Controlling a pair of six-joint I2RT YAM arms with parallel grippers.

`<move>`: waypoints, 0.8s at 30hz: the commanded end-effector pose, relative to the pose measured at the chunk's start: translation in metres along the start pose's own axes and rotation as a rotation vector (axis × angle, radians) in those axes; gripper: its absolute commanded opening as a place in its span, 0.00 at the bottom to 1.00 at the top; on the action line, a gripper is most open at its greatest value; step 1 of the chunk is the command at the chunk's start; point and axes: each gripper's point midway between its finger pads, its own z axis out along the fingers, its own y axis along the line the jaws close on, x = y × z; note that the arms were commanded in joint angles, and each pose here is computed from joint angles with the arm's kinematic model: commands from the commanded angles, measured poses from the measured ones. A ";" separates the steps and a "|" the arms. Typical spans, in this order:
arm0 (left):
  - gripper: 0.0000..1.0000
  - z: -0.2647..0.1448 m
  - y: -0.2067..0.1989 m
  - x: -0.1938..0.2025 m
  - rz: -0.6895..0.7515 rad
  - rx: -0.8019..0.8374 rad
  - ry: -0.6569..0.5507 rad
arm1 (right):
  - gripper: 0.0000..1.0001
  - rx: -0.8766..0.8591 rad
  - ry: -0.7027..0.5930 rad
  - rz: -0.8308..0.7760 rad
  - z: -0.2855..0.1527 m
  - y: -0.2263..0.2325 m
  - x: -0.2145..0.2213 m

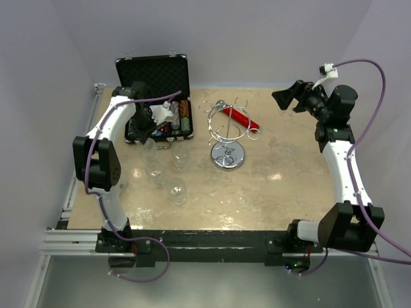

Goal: Take the wine glass off the wine glass rack

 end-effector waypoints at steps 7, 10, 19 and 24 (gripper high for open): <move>0.00 -0.003 -0.006 -0.005 -0.041 -0.027 -0.072 | 0.99 0.008 -0.015 -0.012 0.001 -0.004 -0.006; 0.00 0.001 -0.006 -0.003 -0.047 -0.040 -0.078 | 0.99 0.010 -0.013 -0.008 0.001 -0.005 -0.005; 0.04 -0.005 -0.006 -0.003 -0.048 -0.077 -0.101 | 0.99 0.010 -0.010 -0.006 -0.001 -0.004 -0.004; 0.39 -0.015 -0.010 -0.004 -0.052 -0.066 -0.108 | 0.99 0.007 -0.005 -0.033 -0.002 -0.002 -0.005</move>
